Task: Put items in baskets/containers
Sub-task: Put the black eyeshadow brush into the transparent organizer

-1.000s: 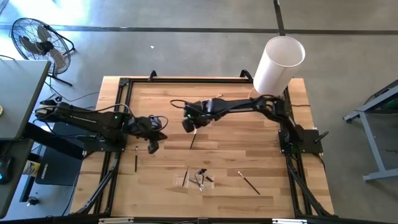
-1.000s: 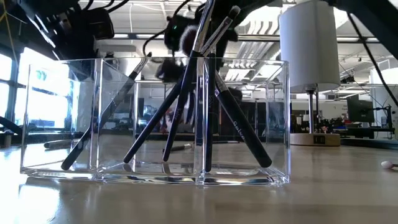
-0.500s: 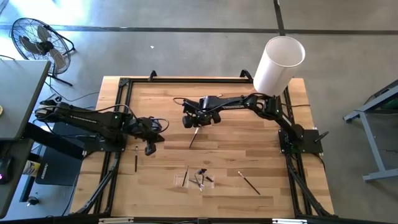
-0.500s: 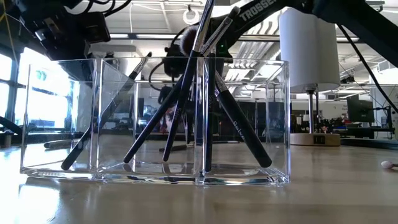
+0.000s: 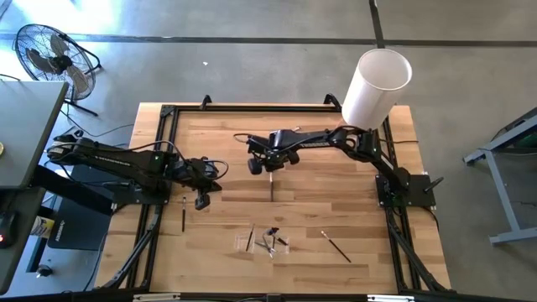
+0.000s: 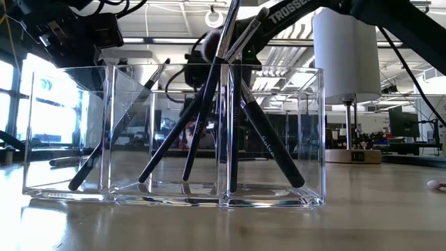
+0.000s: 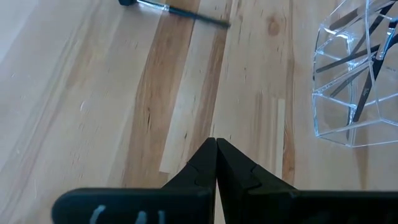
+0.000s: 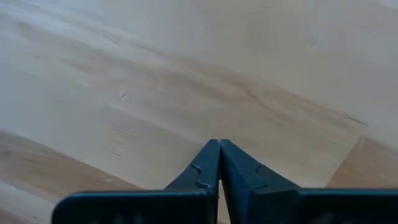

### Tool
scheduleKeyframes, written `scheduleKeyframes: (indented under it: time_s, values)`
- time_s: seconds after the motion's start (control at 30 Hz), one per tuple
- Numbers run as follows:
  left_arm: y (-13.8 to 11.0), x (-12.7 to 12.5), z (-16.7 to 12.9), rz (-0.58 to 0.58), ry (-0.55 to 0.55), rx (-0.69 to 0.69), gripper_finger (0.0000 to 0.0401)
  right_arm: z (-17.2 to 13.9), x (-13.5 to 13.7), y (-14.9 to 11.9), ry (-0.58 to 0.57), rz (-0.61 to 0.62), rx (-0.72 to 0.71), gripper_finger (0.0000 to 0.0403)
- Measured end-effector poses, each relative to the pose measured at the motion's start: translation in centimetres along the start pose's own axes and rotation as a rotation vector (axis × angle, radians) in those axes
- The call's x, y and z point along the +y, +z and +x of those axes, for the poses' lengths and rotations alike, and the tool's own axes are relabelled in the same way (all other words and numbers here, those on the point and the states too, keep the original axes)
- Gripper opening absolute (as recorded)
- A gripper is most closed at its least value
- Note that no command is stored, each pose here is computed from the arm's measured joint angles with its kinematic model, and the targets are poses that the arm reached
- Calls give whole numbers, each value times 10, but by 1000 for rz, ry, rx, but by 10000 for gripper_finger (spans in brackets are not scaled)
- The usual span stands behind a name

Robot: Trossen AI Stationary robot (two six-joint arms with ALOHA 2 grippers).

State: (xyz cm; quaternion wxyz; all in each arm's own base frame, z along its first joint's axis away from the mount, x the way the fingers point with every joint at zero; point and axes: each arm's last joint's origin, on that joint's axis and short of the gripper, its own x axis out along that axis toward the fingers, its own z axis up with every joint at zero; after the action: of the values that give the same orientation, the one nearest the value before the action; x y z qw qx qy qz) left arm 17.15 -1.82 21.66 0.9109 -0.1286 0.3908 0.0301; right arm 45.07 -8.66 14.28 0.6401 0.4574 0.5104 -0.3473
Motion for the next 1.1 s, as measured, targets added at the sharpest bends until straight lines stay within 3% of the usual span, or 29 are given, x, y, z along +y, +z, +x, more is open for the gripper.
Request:
scheduleKeyframes:
  time_s: [0.23, 0.53, 1.0, 1.1]
  values:
    - [0, 0, 0, -4, 0, -1, 0, -15, 12, -11, 26, -170, -92, 1]
    - [1, 0, 0, -85, -7, -8, 0, -69, 35, -45, 27, -507, -324, 1]
    - [2, -2, 0, -163, -51, 0, 0, -138, 50, -134, -49, -681, -606, 0]
    - [1, -2, 0, -163, -56, 3, 0, -147, 48, -146, 9, -683, -636, 0]
